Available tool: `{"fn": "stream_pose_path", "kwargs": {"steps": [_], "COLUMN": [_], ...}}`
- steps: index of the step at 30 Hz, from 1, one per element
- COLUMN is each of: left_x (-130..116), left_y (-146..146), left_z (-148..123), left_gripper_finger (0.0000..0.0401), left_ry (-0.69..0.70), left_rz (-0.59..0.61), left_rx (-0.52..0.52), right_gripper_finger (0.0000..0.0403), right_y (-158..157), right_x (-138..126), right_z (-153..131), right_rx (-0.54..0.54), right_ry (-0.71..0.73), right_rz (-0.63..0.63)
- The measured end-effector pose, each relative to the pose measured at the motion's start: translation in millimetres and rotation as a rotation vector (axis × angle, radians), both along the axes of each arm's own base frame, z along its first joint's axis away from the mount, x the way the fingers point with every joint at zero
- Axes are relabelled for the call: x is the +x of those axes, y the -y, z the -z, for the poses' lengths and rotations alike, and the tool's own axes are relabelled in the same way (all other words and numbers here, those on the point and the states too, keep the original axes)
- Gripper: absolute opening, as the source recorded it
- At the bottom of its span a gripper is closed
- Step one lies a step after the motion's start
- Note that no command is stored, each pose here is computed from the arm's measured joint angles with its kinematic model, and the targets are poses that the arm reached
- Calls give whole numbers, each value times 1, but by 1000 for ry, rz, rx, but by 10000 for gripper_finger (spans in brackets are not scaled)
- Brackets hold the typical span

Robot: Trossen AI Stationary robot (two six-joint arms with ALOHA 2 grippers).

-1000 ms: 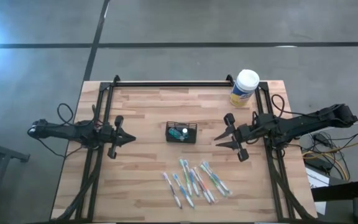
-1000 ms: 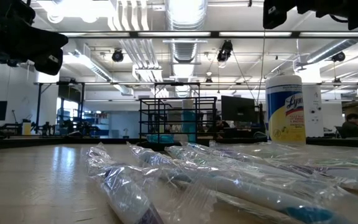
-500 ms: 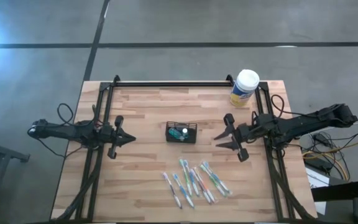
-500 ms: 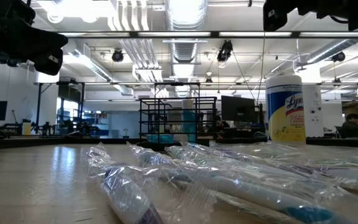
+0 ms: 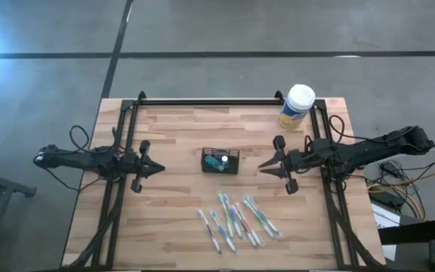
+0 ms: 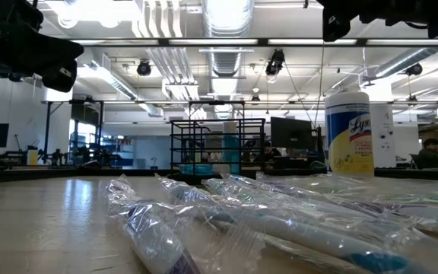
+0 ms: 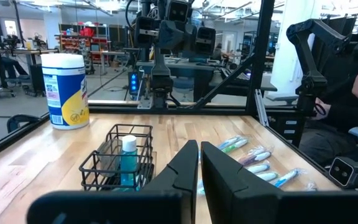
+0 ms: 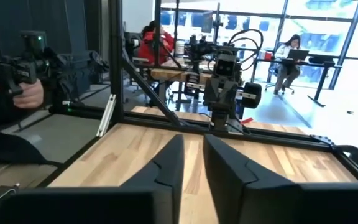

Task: Pick & Place toothbrushing station
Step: Put the right blue toothbrush into the black wire organizer

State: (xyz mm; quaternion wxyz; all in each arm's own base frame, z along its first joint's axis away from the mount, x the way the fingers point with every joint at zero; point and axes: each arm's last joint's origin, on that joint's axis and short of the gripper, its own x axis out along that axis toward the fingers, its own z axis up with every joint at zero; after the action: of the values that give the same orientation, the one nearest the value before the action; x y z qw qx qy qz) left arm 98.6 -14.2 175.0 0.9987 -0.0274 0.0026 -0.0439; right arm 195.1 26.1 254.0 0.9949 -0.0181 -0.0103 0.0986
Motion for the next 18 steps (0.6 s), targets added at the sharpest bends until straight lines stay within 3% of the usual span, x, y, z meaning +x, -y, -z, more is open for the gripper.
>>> {"fn": "stream_pose_path", "kwargs": {"steps": [10,14,18], "left_x": [0,0,0], "left_y": [0,0,0], "left_z": [0,0,-1], "left_gripper_finger": [4,14,27], "left_ry": [-3,5,6], "left_rz": [2,2,2], "left_rx": [2,0,0], "right_gripper_finger": [36,59,108], "right_y": [0,0,0], "right_x": [0,0,0], "right_z": [1,-1,-1], "right_rx": [-1,33,46], "right_ry": [-7,11,10], "right_rz": [-11,-12,-13]}}
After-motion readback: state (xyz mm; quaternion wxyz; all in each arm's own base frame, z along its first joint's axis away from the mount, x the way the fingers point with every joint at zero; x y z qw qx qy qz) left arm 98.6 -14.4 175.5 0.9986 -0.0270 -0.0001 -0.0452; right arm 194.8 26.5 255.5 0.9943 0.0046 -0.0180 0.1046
